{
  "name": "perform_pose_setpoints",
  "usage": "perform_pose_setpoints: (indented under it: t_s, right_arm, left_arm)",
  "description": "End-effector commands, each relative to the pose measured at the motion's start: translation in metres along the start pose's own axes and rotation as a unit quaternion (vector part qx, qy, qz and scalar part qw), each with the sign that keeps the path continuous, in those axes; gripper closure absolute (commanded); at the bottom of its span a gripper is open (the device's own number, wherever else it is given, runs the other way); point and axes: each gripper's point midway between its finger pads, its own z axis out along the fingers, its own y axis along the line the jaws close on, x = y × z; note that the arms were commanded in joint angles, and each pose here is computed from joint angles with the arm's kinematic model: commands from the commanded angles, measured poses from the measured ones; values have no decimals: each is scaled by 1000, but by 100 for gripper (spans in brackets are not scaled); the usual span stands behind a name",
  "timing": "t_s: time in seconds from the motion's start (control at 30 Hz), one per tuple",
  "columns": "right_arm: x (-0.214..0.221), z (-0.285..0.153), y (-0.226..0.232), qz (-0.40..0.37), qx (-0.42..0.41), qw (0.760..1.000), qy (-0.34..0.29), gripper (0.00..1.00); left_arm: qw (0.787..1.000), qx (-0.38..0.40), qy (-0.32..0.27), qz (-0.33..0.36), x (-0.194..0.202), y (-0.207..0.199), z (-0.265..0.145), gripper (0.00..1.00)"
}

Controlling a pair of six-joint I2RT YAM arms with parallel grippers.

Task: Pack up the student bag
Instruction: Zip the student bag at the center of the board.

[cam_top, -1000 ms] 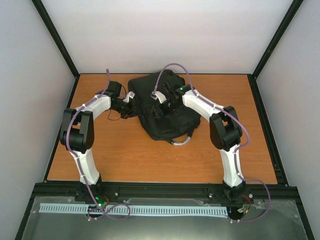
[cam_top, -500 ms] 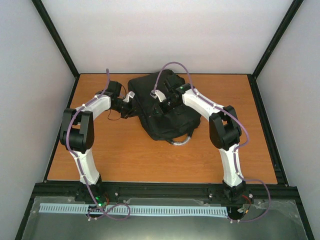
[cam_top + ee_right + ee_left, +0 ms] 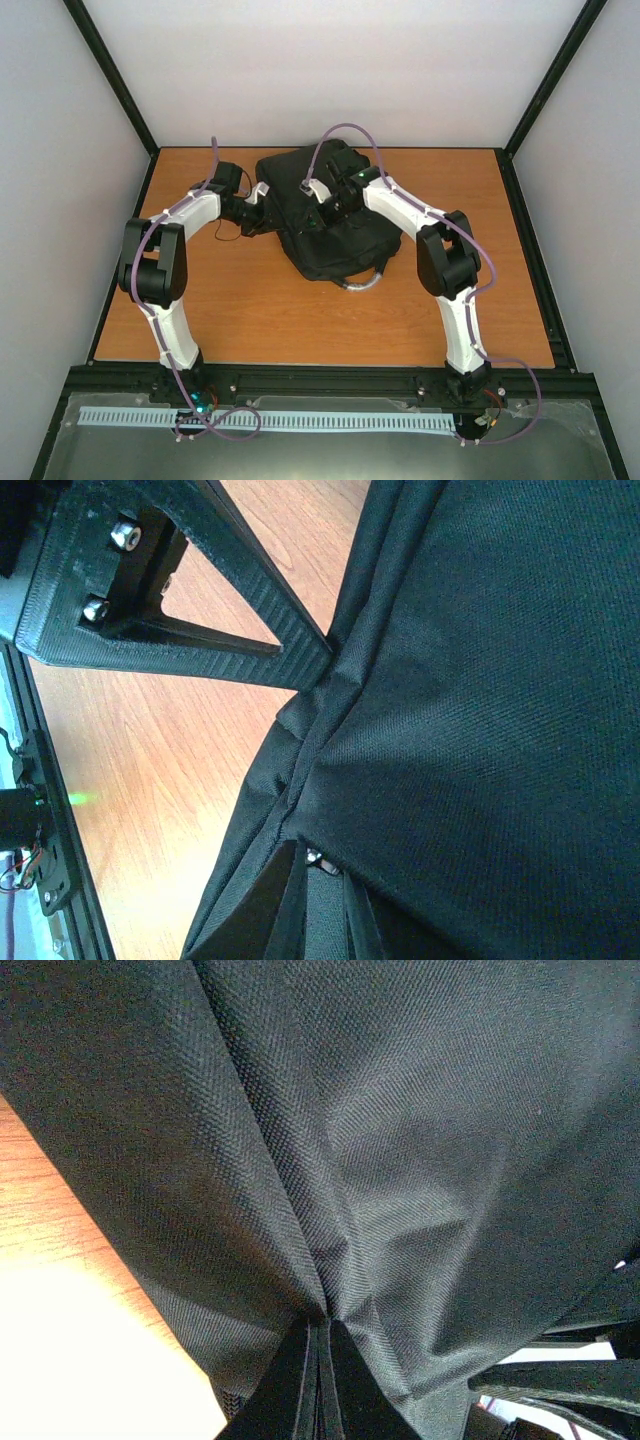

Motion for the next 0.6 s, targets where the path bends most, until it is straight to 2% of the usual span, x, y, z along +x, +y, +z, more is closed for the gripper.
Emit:
perform_pose_setpoints:
  t_s: [0.0, 0.13, 0.43, 0.47, 0.53, 0.57]
  right_arm:
    - [-14, 7, -9, -10, 13, 1000, -17, 87]
    - [-15, 8, -10, -7, 13, 1000, -18, 96]
    - [-15, -10, 16, -20, -21, 999, -27, 97]
    - [-13, -12, 18, -18, -20, 999, -27, 97]
    - [-11, -18, 23, -14, -22, 999, -29, 97]
    - [-11, -23, 27, -13, -25, 999, -34, 97]
  left_arm:
    - [999, 35, -4, 39, 4, -27, -12, 99]
    - [998, 36, -4, 42, 6, -28, -13, 99]
    - [999, 31, -8, 42, 6, -29, -16, 99]
    - [999, 30, -10, 43, 5, -29, -17, 91]
    - [999, 26, -12, 42, 5, -29, -18, 63]
    - [999, 26, -13, 42, 5, -30, -18, 53]
